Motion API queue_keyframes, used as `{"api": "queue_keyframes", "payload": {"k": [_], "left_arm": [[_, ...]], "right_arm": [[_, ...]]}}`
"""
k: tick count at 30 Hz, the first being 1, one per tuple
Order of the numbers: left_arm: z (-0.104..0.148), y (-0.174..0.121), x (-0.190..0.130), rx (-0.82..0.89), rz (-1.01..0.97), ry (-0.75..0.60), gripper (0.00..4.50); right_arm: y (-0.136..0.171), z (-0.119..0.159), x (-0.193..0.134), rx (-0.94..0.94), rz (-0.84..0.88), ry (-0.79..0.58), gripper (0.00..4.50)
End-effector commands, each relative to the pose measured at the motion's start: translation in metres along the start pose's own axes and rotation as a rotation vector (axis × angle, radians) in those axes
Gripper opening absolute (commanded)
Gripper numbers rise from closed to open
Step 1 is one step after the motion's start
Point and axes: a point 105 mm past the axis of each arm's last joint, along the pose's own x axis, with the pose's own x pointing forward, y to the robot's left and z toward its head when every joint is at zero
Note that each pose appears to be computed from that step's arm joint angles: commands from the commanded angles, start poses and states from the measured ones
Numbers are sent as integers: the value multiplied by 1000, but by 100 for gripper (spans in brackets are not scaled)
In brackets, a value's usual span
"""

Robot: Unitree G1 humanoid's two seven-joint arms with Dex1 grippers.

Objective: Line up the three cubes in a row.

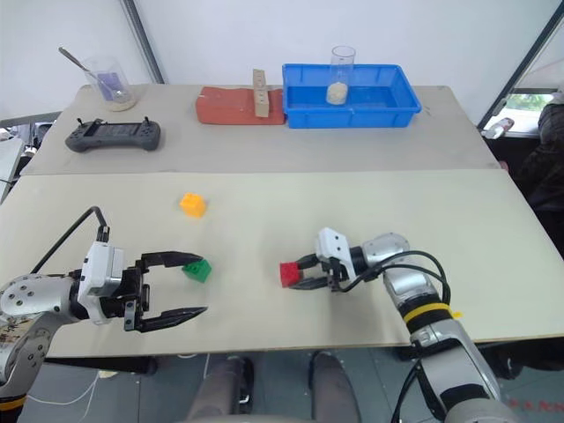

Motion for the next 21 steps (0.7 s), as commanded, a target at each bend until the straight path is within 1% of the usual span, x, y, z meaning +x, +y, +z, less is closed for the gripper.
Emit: {"api": "queue_keyframes", "payload": {"k": [1,2,3,6,8,11,14,16,18,21], "left_arm": [[10,-2,-2,38,3,-17,450],[10,-3,-2,36,4,-17,450],[10,-2,-2,34,8,-18,450],[9,1,-1,18,48,-28,450],[7,5,-1,-1,98,-37,450],[-6,16,-8,-41,282,-43,450],[-18,15,-17,-67,430,-38,450],[-27,14,-24,-109,571,-43,450],[-33,11,-24,-137,651,-46,450],[-40,8,-17,-170,711,-57,450]], "right_arm": [[-8,4,-4,-34,-14,-2,191],[-9,4,-5,-32,-15,-1,247],[-10,4,-6,-31,-16,0,272],[-12,8,-13,-26,-27,-2,386],[-12,13,-18,-29,-34,-8,448],[-9,40,-27,-36,-56,-58,448],[-3,68,-31,-40,-97,-104,448],[2,93,-32,-37,-131,-148,448],[8,111,-32,-35,-146,-170,448],[18,131,-30,-25,-129,-189,448]]}}
